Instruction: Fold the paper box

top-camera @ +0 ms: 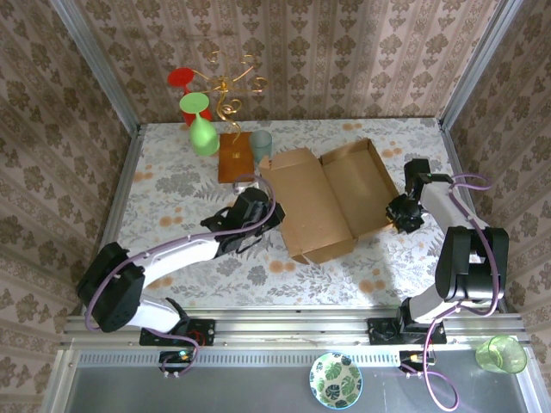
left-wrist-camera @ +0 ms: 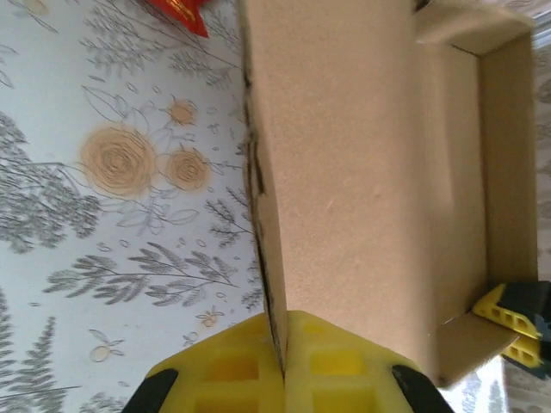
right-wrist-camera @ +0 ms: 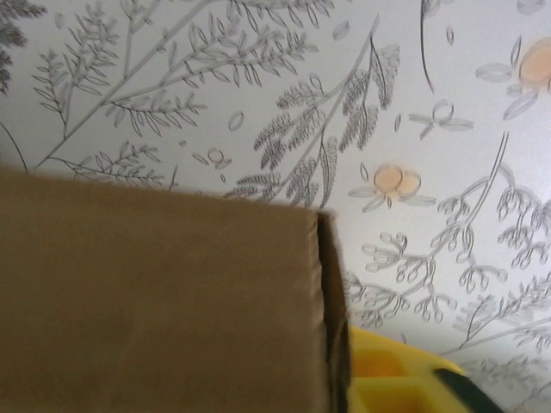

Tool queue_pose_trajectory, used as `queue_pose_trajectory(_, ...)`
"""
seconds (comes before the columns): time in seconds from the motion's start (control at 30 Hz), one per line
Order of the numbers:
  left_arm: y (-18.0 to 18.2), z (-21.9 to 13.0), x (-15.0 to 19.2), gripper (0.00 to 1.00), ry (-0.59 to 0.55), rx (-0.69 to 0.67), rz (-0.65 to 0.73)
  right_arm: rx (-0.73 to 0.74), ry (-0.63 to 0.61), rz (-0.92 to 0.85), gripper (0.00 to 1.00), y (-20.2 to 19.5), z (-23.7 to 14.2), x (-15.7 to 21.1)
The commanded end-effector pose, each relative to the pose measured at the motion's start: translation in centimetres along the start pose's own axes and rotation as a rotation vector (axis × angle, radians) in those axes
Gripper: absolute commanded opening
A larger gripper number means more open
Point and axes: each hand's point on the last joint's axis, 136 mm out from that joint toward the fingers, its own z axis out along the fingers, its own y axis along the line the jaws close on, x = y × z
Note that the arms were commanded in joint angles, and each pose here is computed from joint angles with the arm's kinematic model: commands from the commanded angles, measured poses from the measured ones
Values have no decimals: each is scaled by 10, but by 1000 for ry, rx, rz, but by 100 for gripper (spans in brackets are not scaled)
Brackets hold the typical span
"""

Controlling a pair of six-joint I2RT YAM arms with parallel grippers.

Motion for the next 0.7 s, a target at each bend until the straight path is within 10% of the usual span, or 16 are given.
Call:
queue_pose_trajectory(0.0,38,-19,7,0,97,-225,216,-42,42,-22,42,5,-18,20)
queue_pose_trajectory(0.23,27,-50,-35,0,183,-311,485,-154,78,-152,70,23,-66,65)
queue_pose_trajectory(0.4,25,-67,-60,0,266,-353,676,-273,35,-269,73,42,-97,86)
queue_pose_trajectory(0.67,4,-74,-93,0,253,-353,1094,-799,-357,-754,62,140,-164,72)
